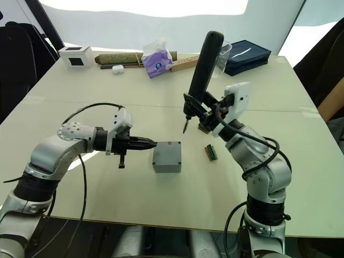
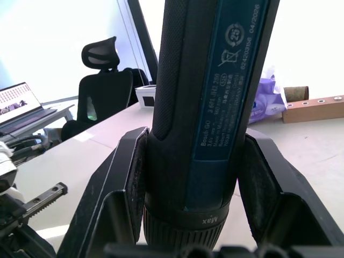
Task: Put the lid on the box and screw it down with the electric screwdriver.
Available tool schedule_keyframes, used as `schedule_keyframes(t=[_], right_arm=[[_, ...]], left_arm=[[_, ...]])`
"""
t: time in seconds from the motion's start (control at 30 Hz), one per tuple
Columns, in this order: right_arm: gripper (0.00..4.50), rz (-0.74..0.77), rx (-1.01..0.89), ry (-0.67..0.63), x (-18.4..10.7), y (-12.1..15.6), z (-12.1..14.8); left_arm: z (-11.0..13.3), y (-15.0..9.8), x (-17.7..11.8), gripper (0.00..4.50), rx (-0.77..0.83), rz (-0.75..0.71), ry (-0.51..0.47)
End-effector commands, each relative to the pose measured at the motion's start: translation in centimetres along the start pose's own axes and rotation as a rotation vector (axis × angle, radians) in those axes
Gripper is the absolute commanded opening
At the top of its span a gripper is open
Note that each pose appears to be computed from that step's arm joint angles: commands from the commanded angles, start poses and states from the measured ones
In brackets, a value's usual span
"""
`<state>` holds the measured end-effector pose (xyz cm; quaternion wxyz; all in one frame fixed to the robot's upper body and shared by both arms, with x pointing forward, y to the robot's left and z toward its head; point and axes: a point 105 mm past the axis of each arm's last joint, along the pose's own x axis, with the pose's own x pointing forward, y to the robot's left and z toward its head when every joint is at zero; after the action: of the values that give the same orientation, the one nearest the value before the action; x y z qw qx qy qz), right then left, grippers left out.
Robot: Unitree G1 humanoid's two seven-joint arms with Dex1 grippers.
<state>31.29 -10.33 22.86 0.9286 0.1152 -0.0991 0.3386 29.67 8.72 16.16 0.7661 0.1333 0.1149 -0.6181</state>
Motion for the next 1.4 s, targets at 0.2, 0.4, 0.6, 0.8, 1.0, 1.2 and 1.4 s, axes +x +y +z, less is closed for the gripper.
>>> schedule_keyframes(t=[0.2,0.4,0.6,0.8,1.0,1.2,1.4], right_arm=[[1.84,0.040,-0.062,-0.077,-0.3,1.7,1.6],[1.84,0.031,-0.064,-0.066,-0.1,2.0,0.9],[1.84,0.020,-0.082,-0.050,-0.1,2.0,0.0],[1.84,0.043,-0.114,0.035,-0.7,2.4,-2.1],[1.84,0.090,-0.170,0.227,-1.5,2.9,-5.9],[1.84,0.016,-0.191,0.296,-1.3,1.8,-7.4],[1.84,0.046,-0.186,0.319,-1.5,2.6,-8.2]], left_arm=[[-1.7,-0.4,1.9,0.00,0.120,-0.035,0.090],[-2.0,-0.1,1.8,0.00,0.125,-0.037,0.094],[-2.2,0.3,1.7,0.00,0.128,-0.039,0.099],[-2.3,0.2,1.6,0.00,0.127,-0.041,0.106],[-3.4,0.0,1.7,0.00,0.129,-0.051,0.144],[-4.4,-0.1,1.9,0.00,0.110,-0.046,0.156],[-4.8,-0.3,2.1,0.00,0.100,-0.045,0.153]])
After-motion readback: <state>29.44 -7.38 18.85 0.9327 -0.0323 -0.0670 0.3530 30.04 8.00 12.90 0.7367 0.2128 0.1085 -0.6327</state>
